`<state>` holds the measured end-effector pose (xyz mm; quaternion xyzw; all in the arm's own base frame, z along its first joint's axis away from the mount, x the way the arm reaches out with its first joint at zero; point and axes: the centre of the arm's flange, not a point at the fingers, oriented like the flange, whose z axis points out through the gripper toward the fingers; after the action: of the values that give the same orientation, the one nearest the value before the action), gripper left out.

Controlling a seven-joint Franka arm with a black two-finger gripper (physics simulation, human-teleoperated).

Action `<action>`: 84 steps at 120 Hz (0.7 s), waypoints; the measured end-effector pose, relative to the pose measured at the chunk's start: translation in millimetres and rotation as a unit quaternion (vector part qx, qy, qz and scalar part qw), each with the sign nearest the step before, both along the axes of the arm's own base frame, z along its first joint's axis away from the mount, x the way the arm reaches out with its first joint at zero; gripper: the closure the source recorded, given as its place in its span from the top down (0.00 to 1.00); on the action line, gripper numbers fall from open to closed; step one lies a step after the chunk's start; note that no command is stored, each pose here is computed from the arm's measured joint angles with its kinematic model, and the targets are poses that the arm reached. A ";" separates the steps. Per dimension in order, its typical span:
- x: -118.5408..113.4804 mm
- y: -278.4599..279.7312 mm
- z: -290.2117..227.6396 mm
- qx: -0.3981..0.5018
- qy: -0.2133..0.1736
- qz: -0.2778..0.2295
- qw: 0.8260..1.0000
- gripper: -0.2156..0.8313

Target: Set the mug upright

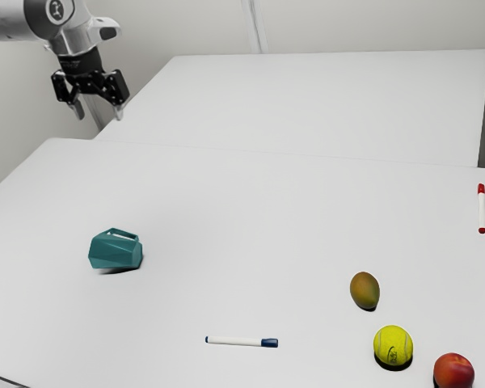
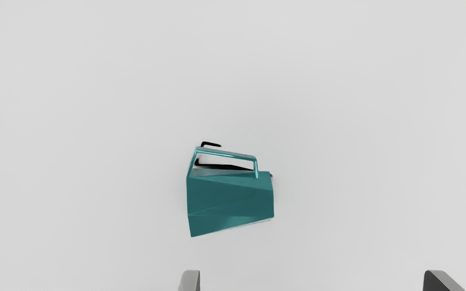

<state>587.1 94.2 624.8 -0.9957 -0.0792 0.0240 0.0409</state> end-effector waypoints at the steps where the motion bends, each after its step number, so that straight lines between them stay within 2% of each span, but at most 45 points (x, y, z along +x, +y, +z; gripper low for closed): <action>1: -0.2 -0.4 -0.4 -0.002 0.001 0.000 1.000 0.79; 15: 1.4 -0.4 -9.6 -0.041 0.009 0.007 0.999 0.79; 24: 6.4 75.0 -53.5 -0.100 0.029 0.078 0.992 0.79; 34: -5.4 179.9 -131.2 -0.197 0.042 0.167 0.965 0.79; 46: -33.1 246.9 -223.1 -0.315 0.040 0.221 0.922 0.79; 57: -61.7 264.2 -280.1 -0.397 0.026 0.233 0.888 0.79; 65: -79.0 263.0 -307.3 -0.435 0.017 0.228 0.871 0.79; 76: -97.0 250.3 -332.5 -0.472 0.007 0.210 0.856 0.79; 84: -101.6 243.8 -341.7 -0.484 -0.005 0.192 0.854 0.79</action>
<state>485.5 337.9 283.1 -0.8548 -0.2475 0.0618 -0.4519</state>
